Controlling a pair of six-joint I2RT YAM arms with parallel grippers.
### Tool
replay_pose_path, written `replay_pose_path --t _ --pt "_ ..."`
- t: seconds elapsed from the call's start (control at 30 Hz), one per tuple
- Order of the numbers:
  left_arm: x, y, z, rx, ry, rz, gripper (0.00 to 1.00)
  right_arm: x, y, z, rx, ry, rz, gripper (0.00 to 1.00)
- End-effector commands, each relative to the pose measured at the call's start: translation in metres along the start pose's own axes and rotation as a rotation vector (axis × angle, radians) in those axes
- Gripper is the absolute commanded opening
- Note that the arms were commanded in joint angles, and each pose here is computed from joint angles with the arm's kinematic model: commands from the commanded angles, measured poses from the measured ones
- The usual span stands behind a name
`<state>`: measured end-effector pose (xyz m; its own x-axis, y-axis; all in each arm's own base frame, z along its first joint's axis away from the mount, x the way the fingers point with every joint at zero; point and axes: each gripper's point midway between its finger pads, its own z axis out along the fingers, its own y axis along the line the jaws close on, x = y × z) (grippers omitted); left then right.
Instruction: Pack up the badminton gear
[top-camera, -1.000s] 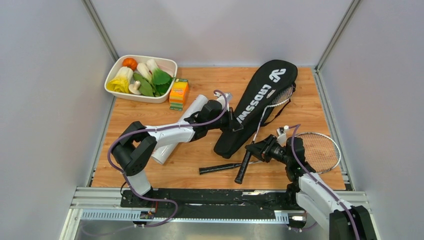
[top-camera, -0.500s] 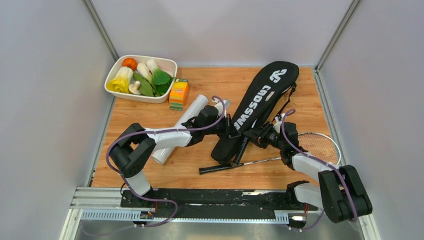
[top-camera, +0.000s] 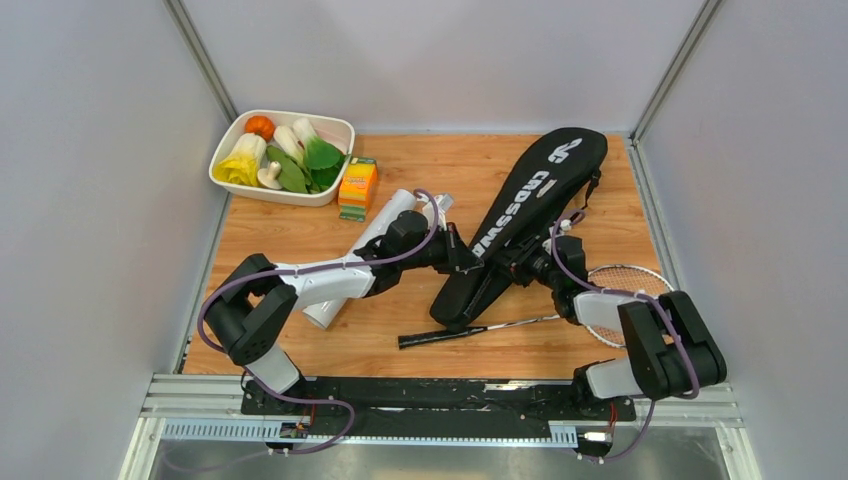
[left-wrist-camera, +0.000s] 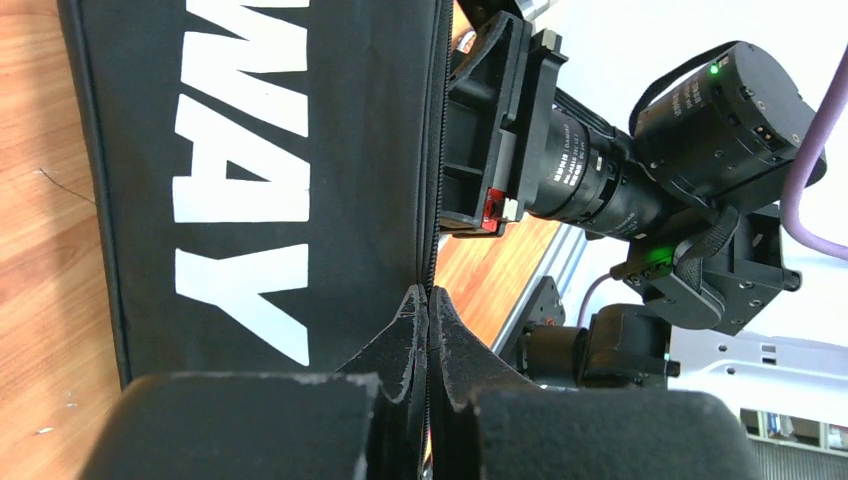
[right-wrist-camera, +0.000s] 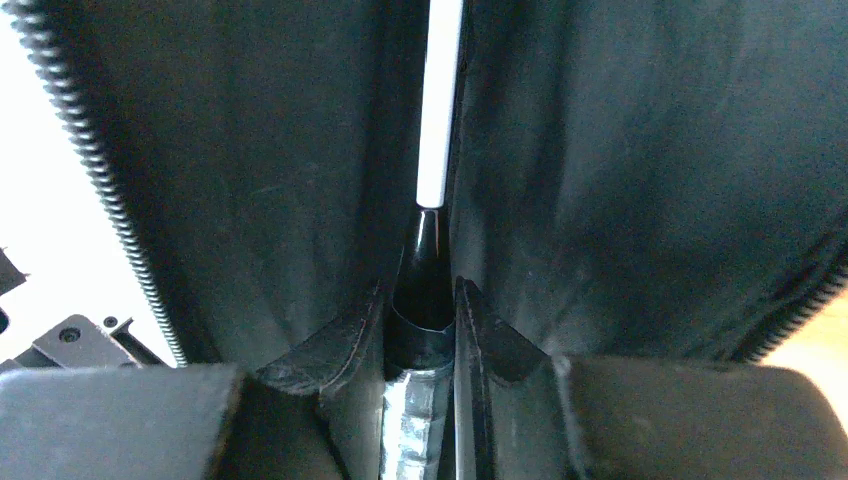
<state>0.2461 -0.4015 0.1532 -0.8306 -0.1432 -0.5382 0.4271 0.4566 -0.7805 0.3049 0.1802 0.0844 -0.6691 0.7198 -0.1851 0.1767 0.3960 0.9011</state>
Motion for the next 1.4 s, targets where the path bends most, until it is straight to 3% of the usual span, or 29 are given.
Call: replay_pose_path --t 0.0,0.2,0.33,0.6,0.77,0.93,1.03,1.1,1.3,1.37 --pt "0.0 -0.017 -0.01 0.05 -0.011 -0.018 0.0 -0.044 0.042 0.014 -0.113 -0.161 -0.018 0.0" --pt "0.005 -0.006 -0.009 0.011 -0.007 -0.039 0.0 -0.055 0.036 0.034 -0.077 -0.203 -0.015 0.0" --pt "0.0 0.015 -0.007 -0.097 -0.031 -0.009 0.0 -0.051 0.031 0.058 -0.06 -0.154 -0.044 0.01" --pt "0.006 0.031 0.004 -0.136 -0.019 -0.02 0.0 -0.052 0.009 0.07 0.036 -0.164 -0.032 0.17" --pt "0.004 0.025 0.004 -0.111 -0.029 -0.034 0.0 -0.061 0.014 0.074 0.075 -0.229 -0.036 0.14" --pt "0.005 0.022 0.003 -0.084 -0.036 -0.041 0.0 -0.06 0.02 0.096 0.065 -0.192 -0.04 0.14" --pt "0.006 0.035 0.003 -0.145 -0.037 -0.019 0.0 -0.058 0.021 0.102 0.075 -0.16 -0.072 0.23" --pt "0.004 0.043 0.003 -0.184 -0.046 0.0 0.0 -0.056 0.022 0.098 0.102 -0.139 -0.102 0.35" --pt "-0.007 0.06 0.008 -0.296 -0.044 0.075 0.0 -0.047 0.009 0.059 0.252 -0.102 -0.137 0.62" --pt "-0.008 0.063 0.009 -0.313 -0.037 0.091 0.0 -0.043 0.002 0.042 0.315 -0.081 -0.131 0.66"
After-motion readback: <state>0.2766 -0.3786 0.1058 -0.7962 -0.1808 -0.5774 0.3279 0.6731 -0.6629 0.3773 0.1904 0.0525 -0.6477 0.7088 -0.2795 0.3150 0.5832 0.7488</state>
